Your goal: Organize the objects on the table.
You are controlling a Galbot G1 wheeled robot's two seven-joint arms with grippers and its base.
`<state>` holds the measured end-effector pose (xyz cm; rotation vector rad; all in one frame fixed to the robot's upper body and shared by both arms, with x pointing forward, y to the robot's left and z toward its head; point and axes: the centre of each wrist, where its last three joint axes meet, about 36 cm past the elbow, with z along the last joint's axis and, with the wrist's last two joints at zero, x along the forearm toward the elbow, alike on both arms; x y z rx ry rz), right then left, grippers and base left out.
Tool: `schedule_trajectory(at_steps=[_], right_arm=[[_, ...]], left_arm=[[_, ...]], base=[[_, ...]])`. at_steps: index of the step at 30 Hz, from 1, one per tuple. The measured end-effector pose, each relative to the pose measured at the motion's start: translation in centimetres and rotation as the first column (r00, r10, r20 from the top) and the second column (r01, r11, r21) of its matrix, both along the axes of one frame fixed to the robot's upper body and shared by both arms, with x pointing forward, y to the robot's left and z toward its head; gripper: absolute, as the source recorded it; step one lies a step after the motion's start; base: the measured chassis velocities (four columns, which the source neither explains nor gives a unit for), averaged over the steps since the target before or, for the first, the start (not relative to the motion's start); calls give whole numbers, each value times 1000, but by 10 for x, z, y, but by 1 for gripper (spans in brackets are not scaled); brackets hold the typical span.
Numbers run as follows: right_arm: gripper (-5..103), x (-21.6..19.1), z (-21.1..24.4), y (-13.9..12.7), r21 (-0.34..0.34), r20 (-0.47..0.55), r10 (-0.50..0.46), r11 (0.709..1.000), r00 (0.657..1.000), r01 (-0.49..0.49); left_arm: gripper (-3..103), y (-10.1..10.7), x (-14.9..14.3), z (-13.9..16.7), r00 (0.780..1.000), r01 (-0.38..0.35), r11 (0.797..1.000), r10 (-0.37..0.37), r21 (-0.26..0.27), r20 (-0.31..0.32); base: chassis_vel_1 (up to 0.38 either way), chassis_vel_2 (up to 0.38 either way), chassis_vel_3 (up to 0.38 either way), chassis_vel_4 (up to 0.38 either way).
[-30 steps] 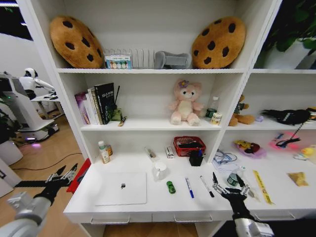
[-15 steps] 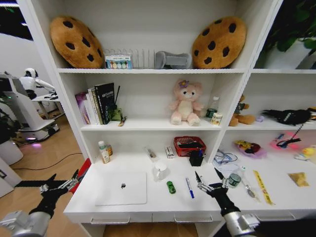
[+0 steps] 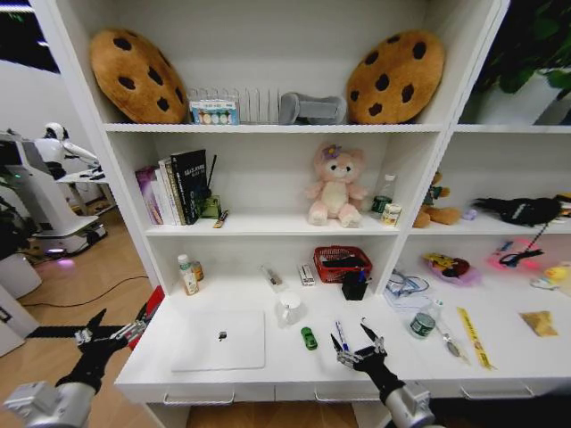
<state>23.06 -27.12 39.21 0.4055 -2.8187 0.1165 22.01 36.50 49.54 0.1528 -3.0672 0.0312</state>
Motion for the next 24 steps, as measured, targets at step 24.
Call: schedule_trajectory(at_steps=[24], right_arm=[[100,61,-64,39,1,-81,103,995,991,-103]], left_arm=[[98,3,-4,7,999,33,998,-30,61,-43]], base=[[0,0,0,0]])
